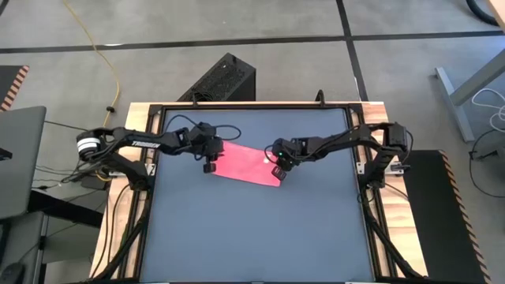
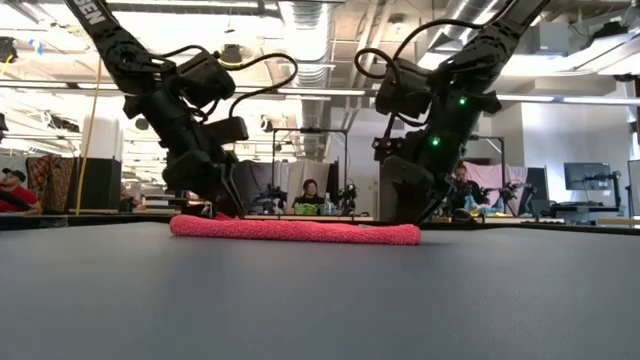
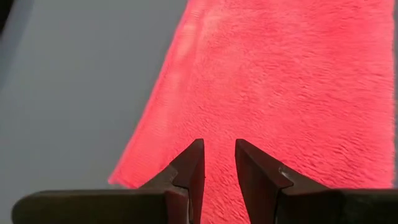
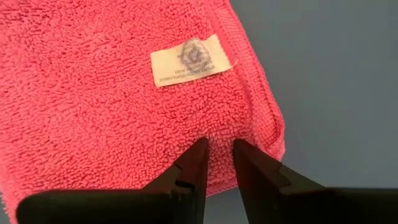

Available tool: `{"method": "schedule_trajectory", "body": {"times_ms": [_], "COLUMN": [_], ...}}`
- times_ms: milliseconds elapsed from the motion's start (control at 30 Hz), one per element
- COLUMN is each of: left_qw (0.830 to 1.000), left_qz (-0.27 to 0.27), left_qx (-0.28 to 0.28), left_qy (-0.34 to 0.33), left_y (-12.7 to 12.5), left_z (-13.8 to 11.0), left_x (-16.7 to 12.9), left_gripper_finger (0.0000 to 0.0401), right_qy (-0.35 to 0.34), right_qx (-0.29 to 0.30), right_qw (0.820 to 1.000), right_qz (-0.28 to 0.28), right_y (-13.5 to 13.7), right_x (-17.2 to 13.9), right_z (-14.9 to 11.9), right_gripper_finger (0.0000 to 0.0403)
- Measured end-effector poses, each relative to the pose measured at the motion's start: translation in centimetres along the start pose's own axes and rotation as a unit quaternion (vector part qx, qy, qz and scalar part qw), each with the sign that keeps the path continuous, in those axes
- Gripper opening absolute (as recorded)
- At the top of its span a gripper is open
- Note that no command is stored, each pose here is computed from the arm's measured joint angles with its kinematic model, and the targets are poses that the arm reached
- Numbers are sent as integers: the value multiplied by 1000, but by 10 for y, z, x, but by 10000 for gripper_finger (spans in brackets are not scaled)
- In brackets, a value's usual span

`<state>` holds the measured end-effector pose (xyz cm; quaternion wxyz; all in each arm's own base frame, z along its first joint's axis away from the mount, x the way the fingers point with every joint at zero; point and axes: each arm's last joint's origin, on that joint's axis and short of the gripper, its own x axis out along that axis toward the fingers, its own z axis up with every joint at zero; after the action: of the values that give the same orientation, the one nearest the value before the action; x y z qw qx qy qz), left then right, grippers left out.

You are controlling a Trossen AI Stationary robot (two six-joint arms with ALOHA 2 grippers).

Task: Roll towel into tight, uniform cylinder
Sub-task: Roll the red towel

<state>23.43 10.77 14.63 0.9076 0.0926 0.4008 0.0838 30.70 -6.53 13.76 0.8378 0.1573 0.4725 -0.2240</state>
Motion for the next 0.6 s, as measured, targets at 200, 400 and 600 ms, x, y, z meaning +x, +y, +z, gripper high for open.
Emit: {"method": "schedule_trajectory", "body": {"times_ms": [200,400,600], "left_qw": [999,998,995], "left_qz": [40,18,13], "left_qx": [25,15,1], "left_qy": [26,65,96], "left_y": [10,20,27], "left_z": [15,15,6], "left_x": [-2,-6,-9], "left_gripper_finger": [80,80,101], "right_qy": [-5,-5,-5], "right_qx": [-3,-6,-6], "right_qw": [1000,1000,1000], "right_qz": [4,5,5], "right_y": [3,4,4], "right_x": [0,0,0], "right_z": [0,0,0], "right_gripper_finger": [107,107,107]}}
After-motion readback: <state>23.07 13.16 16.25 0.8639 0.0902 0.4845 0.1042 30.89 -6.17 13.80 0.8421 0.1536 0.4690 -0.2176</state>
